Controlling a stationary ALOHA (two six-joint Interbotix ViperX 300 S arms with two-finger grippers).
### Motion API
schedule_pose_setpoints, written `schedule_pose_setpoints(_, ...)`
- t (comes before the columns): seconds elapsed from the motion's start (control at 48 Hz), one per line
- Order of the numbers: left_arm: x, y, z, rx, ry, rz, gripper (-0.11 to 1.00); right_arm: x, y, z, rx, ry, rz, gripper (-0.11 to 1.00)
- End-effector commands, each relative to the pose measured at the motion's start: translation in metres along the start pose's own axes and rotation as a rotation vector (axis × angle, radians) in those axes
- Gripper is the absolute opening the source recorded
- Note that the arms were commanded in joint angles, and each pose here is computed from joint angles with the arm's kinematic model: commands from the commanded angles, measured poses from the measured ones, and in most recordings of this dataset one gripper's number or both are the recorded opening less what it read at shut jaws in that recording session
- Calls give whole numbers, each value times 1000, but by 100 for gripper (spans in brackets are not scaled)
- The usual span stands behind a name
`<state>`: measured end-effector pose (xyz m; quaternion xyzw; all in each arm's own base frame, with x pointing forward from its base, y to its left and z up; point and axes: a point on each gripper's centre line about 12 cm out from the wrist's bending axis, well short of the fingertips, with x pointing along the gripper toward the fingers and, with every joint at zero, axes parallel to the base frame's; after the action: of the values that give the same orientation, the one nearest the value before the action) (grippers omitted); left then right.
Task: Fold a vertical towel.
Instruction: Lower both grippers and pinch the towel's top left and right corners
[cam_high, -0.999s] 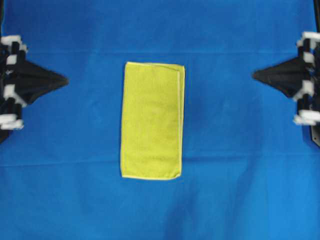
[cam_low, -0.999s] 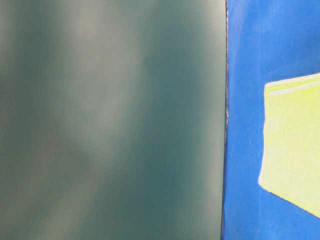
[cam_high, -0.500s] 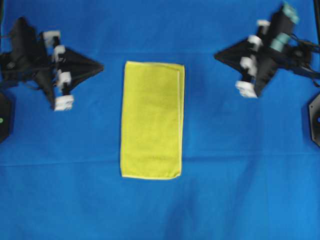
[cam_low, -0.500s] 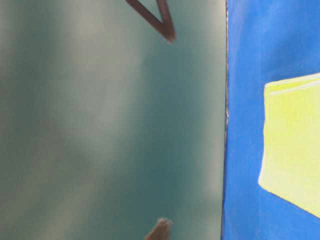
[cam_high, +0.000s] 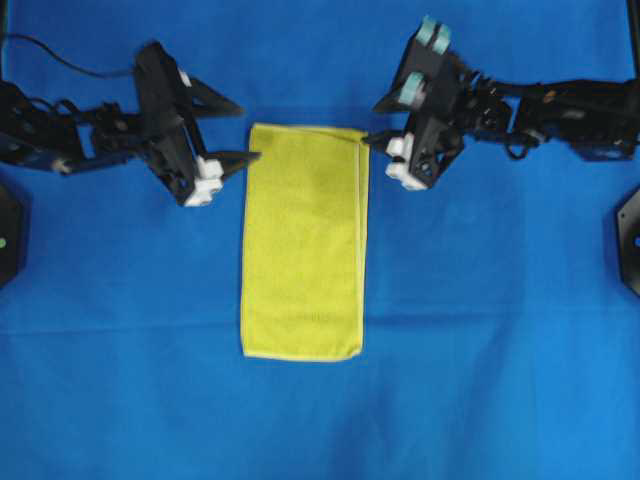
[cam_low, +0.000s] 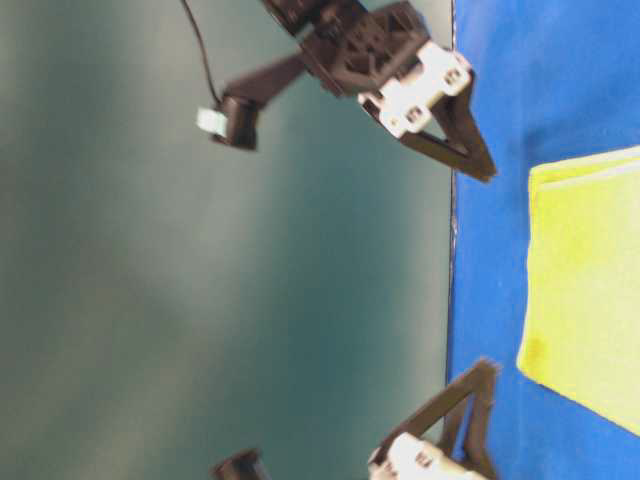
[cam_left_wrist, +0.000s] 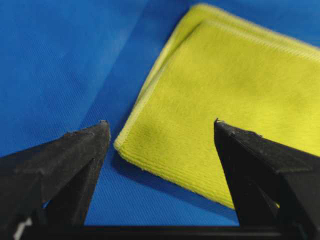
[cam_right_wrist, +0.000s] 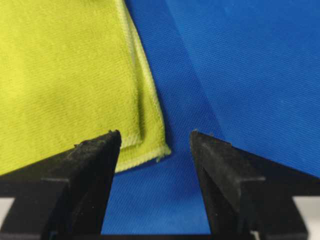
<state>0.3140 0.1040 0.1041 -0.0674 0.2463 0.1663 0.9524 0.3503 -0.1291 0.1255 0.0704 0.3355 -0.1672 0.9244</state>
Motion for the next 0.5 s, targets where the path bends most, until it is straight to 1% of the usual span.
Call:
schedule_pose_setpoints(0.0,11,3,6,-6,-19,8,80,6,1,10,-6,-20,2,61)
schedule_pose_setpoints(0.229,25,13,-9,-19,30,35,80,19,1,0,-4,15,2,61)
schedule_pose_setpoints(0.479,30,15,-10,-21,35,39,79,23,2,-5,-4,29,3,61)
